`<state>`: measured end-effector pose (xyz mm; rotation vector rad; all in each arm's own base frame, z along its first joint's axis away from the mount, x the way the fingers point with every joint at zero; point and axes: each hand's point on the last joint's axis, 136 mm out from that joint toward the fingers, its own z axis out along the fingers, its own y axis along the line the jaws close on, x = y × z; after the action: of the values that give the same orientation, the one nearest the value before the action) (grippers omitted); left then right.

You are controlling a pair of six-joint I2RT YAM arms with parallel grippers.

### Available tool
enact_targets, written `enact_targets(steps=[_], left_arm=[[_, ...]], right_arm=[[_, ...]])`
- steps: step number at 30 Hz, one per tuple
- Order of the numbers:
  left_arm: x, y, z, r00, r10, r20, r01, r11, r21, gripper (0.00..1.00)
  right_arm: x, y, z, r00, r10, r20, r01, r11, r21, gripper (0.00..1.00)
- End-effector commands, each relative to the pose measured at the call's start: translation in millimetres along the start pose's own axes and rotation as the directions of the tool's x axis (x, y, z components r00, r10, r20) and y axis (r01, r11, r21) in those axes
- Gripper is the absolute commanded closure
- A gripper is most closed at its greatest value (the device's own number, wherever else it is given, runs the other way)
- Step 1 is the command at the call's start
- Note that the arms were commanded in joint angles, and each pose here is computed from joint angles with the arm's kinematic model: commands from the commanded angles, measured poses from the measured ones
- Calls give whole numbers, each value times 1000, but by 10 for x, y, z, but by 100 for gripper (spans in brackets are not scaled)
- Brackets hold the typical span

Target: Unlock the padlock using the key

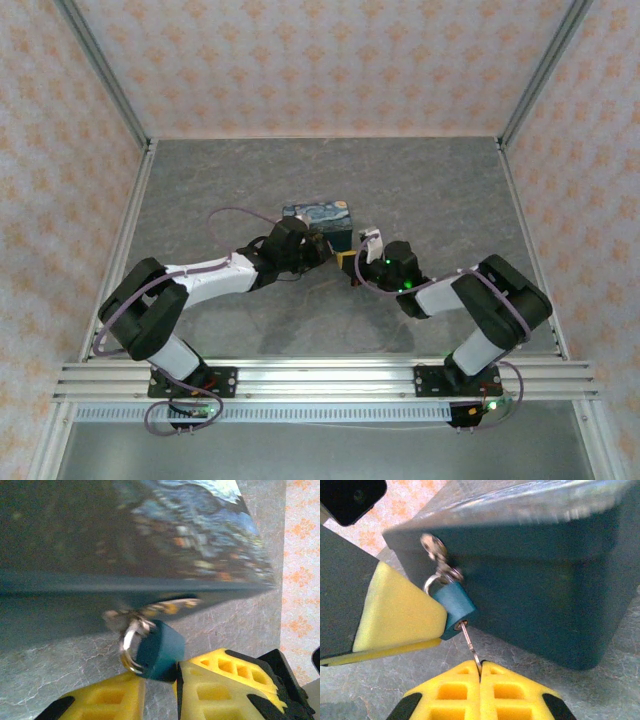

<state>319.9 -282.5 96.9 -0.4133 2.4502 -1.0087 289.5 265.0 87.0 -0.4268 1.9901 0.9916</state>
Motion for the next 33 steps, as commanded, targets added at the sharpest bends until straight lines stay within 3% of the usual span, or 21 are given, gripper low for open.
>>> enact_targets(steps=[1, 8, 15, 21, 28, 33], left_arm=[[-75, -230, -91, 1000, 13, 25, -15, 998, 68, 76], [-109, -205, -126, 999, 23, 47, -26, 998, 52, 73], [-221, -87, -315, 994, 50, 100, -50, 999, -4, 59], [-347, 30, -530, 981, 116, 155, -105, 992, -75, 45], [-395, 169, -621, 944, 286, 162, -258, 950, -173, 32], [-397, 302, -655, 933, 318, 167, -278, 934, -223, 28]], right_arm=[[-227, 204, -14, 997, -28, 70, 34, 996, -86, 100], [-163, 144, -1, 999, -31, 43, 33, 998, -59, 100], [-211, 32, -84, 999, -14, 43, 15, 1000, -7, 100], [-521, 19, -182, 998, -3, 63, 3, 1000, -3, 100], [-856, -44, 52, 998, 58, 36, -56, 998, -42, 100], [-945, -255, 358, 994, 112, -3, -112, 993, -35, 100]])
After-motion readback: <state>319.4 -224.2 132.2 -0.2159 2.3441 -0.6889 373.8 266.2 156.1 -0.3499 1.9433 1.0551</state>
